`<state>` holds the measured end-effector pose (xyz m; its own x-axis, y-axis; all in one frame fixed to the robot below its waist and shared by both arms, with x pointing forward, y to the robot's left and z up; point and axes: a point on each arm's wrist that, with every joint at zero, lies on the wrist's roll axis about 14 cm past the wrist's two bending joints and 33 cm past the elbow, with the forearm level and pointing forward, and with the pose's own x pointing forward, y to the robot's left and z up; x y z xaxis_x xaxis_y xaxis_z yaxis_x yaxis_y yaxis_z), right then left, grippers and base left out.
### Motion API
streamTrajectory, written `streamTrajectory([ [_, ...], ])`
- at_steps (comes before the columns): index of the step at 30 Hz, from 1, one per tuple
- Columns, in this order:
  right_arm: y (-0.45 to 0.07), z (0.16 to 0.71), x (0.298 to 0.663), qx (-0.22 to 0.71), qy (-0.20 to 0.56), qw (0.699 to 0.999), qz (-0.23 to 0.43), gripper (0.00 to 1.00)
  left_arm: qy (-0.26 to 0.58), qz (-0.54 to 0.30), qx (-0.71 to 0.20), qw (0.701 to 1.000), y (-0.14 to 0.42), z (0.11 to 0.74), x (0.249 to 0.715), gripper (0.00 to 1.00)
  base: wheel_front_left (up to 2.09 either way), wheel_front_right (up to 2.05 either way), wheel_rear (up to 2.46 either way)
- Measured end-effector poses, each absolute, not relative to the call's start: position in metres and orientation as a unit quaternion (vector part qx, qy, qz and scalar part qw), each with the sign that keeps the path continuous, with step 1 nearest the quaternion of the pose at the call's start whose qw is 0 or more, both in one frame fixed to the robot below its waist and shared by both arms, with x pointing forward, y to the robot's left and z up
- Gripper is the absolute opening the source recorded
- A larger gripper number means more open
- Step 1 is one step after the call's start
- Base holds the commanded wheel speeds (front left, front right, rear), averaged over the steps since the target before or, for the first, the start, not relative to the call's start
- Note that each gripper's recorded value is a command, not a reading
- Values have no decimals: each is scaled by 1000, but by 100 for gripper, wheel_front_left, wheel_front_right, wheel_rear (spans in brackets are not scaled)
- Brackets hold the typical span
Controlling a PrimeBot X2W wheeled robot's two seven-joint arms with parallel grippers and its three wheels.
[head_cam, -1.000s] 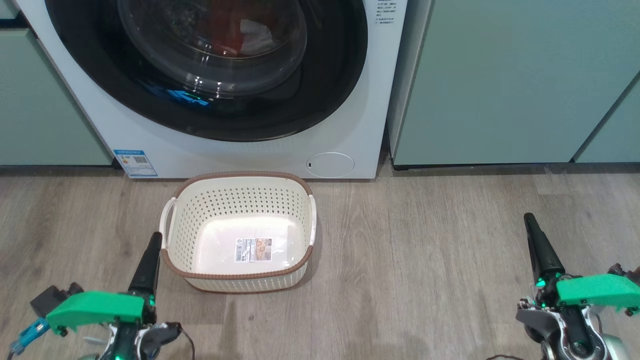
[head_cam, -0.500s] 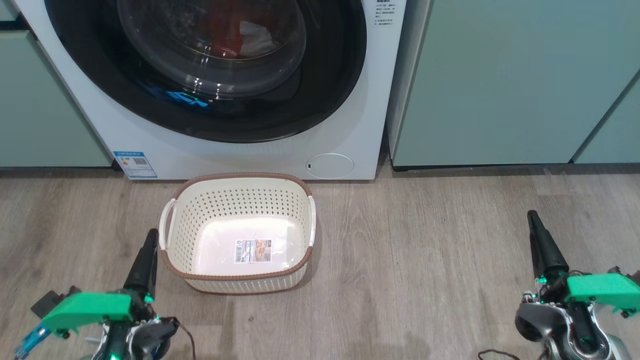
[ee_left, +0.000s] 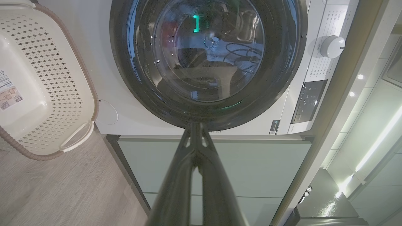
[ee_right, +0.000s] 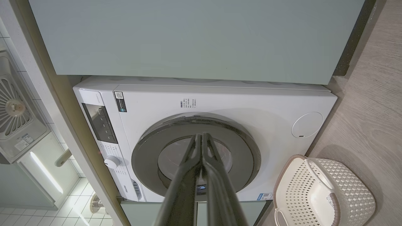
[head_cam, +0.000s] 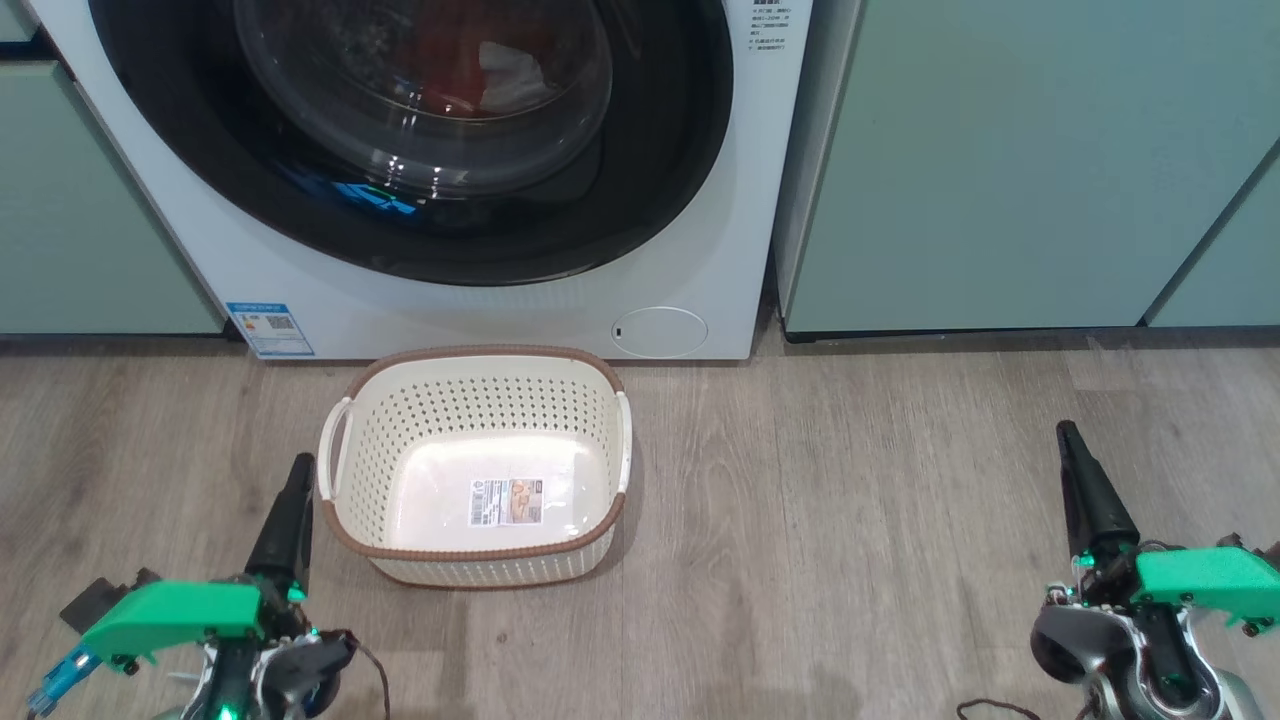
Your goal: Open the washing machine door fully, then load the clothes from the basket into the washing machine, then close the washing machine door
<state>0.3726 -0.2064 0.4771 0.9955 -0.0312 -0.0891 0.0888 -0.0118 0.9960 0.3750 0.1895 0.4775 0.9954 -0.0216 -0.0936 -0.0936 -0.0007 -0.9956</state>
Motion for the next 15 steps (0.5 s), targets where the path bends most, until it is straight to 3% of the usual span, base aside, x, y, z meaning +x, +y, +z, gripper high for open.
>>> streamTrajectory([
  [15,-207,477,373,710,20,703,-43,0,41,26,-707,706,189,478,375,0,0,0,0],
])
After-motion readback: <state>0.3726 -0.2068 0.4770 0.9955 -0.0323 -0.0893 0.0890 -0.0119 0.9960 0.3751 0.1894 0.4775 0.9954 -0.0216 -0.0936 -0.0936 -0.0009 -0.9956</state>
